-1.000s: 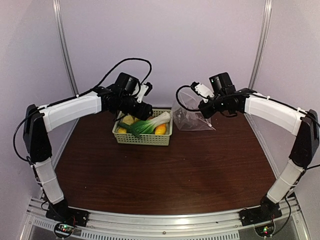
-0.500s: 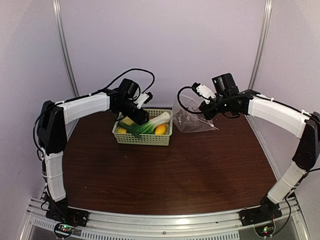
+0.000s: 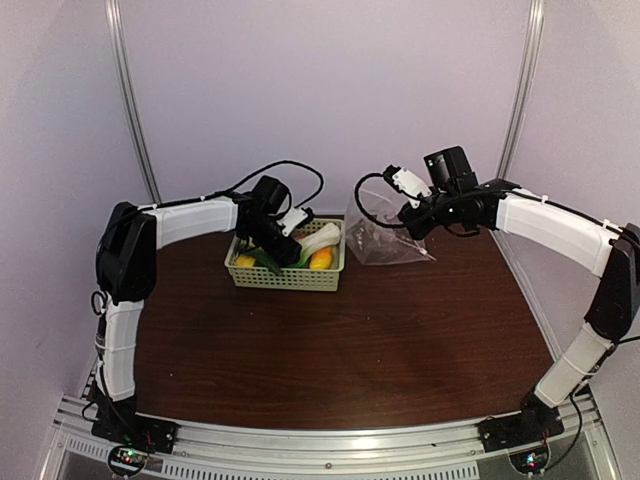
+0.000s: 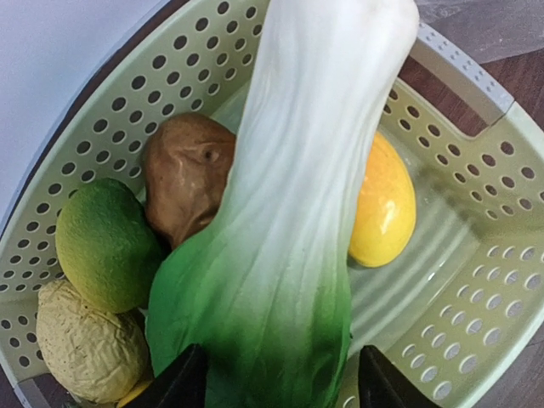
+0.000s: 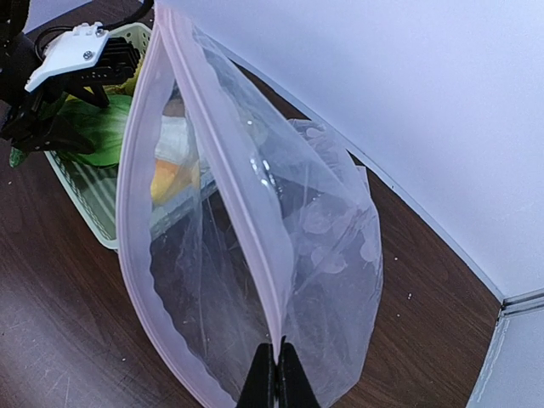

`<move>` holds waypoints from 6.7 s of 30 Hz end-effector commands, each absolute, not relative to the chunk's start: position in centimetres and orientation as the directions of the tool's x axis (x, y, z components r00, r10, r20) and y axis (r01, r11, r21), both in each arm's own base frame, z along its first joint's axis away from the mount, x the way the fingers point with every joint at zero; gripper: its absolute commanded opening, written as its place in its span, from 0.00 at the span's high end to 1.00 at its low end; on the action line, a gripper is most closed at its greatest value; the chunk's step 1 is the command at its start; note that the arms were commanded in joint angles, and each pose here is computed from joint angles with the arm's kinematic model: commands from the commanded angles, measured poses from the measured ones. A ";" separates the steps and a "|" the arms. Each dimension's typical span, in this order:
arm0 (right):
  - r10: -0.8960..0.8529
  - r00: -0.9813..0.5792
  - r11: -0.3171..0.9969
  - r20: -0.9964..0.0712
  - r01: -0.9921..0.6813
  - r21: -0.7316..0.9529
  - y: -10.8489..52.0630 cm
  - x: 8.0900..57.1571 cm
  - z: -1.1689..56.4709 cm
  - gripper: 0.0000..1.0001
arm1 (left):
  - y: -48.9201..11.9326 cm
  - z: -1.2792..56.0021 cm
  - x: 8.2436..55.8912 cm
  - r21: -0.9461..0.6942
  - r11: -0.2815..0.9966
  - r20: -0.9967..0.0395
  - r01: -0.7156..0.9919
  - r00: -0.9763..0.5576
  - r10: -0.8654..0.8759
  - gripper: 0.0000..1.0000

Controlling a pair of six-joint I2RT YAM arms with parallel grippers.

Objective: Place the food in the zip-top bag and seal the zipper
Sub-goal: Pick up the fake vegetable from the bin, then place the fake vegetable in the zipper food storage bag.

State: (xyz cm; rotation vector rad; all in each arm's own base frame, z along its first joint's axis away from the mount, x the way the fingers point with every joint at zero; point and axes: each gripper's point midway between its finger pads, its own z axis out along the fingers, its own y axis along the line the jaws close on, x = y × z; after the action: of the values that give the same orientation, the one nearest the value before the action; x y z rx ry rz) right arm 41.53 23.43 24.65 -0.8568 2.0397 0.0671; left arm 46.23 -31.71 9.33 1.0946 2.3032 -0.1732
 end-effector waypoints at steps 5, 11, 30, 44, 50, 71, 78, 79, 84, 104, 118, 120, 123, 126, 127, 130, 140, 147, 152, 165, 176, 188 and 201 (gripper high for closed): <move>-0.548 -0.355 0.759 -0.757 -0.591 -0.273 23.0 41.3 24.8 1.00 | -30.7 9.1 47.8 0.244 0.637 -0.518 0.731 -0.457 0.723 0.38; -0.548 -0.356 0.758 -0.757 -0.595 -0.269 23.0 41.3 24.8 1.00 | -29.9 8.7 48.2 0.302 0.617 -0.505 0.727 -0.427 0.750 0.31; -0.571 -0.357 0.769 -0.739 -0.547 -0.331 21.7 42.0 25.6 1.00 | -32.4 12.8 47.1 0.222 0.566 -0.605 0.794 -0.343 0.719 0.96; -0.548 -0.384 0.837 -0.743 -0.273 -0.475 12.9 45.5 32.8 1.00 | -34.2 26.5 45.2 0.127 0.611 -0.838 0.781 -0.245 0.487 1.00; -0.576 -0.395 0.810 -0.716 -0.159 -0.564 11.3 47.3 35.7 1.00 | -34.6 30.3 42.2 0.044 0.619 -0.879 0.784 -0.264 0.397 1.00; -0.671 -0.448 0.736 -0.591 -0.499 -0.457 22.3 45.0 24.5 1.00 | -36.5 24.7 27.9 -0.299 0.523 -0.788 0.798 -0.516 0.337 1.00; -0.619 -0.469 0.751 -0.630 -0.588 -0.301 25.3 43.6 22.5 1.00 | -38.7 24.0 25.1 -0.400 0.436 -0.743 0.806 -0.564 0.361 1.00; -0.616 -0.470 0.752 -0.632 -0.590 -0.294 25.6 43.6 22.4 1.00 | -39.1 23.9 24.9 -0.415 0.422 -0.736 0.806 -0.570 0.365 1.00; -0.608 -0.479 0.751 -0.633 -0.606 -0.264 26.6 43.4 21.6 1.00 | -40.7 24.0 24.5 -0.481 0.401 -0.712 0.780 -0.614 0.341 1.00; -0.582 -0.472 0.793 -0.662 -0.509 -0.334 23.7 42.9 23.9 1.00 | -46.1 23.0 30.9 -0.631 0.442 -0.629 0.637 -0.754 0.190 1.00; -0.558 -0.471 0.825 -0.683 -0.407 -0.392 20.7 45.6 26.1 1.00 | -46.2 23.5 31.3 -0.641 0.440 -0.636 0.629 -0.756 0.154 1.00; -0.574 -0.472 0.816 -0.669 -0.398 -0.420 20.4 45.7 25.9 1.00 | -46.4 24.0 31.5 -0.639 0.434 -0.644 0.635 -0.750 0.150 1.00; -0.592 -0.472 0.804 -0.654 -0.400 -0.440 20.1 45.6 25.5 1.00 | -46.7 24.6 31.8 -0.633 0.434 -0.653 0.641 -0.743 0.146 1.00; -0.597 -0.467 0.800 -0.652 -0.411 -0.438 20.3 45.5 25.7 1.00 | -46.8 24.4 32.1 -0.634 0.440 -0.651 0.636 -0.746 0.140 1.00; -0.594 -0.467 0.802 -0.655 -0.409 -0.436 20.3 45.5 25.8 1.00 | -46.9 24.3 32.2 -0.636 0.443 -0.648 0.631 -0.749 0.138 1.00; -0.588 -0.466 0.806 -0.661 -0.409 -0.429 20.4 45.5 26.1 1.00 | -47.2 24.0 32.4 -0.644 0.441 -0.640 0.625 -0.756 0.136 1.00; -0.603 -0.464 0.791 -0.649 -0.455 -0.409 21.7 44.5 25.1 1.00 | -48.0 24.2 32.9 -0.654 0.425 -0.640 0.626 -0.758 0.131 1.00; -0.621 -0.446 0.775 -0.645 -0.472 -0.421 21.9 43.9 25.1 1.00 | -48.3 24.0 32.3 -0.684 0.403 -0.610 0.608 -0.780 0.140 1.00; -0.636 -0.435 0.759 -0.638 -0.504 -0.413 22.8 43.3 24.5 1.00 | -48.4 23.0 32.7 -0.687 0.418 -0.600 0.595 -0.788 0.135 1.00; -0.644 -0.411 0.756 -0.645 -0.468 -0.457 22.1 42.3 26.1 1.00 | -47.6 19.2 34.5 -0.732 0.472 -0.504 0.491 -0.857 0.109 1.00; -0.746 -0.311 0.589 -0.589 -0.721 -0.365 26.7 37.2 23.6 1.00 | -49.0 21.6 33.5 -0.855 0.323 -0.386 0.406 -0.914 0.127 1.00; -0.777 -0.244 0.388 -0.581 -0.912 -0.136 29.9 30.8 21.0 1.00 | -48.2 24.5 33.9 -0.965 0.122 -0.227 0.232 -0.972 0.056 1.00; -0.735 -0.235 0.301 -0.637 -0.954 0.005 32.3 29.1 22.5 1.00 | -47.6 26.9 39.8 -0.972 -0.113 -0.171 0.207 -0.949 -0.264 1.00</move>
State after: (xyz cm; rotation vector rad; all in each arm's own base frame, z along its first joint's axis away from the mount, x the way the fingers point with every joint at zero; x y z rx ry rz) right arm 30.41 31.19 22.72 -1.4497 2.0462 0.4307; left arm 37.52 -47.36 21.46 -0.0422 2.1511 -2.0258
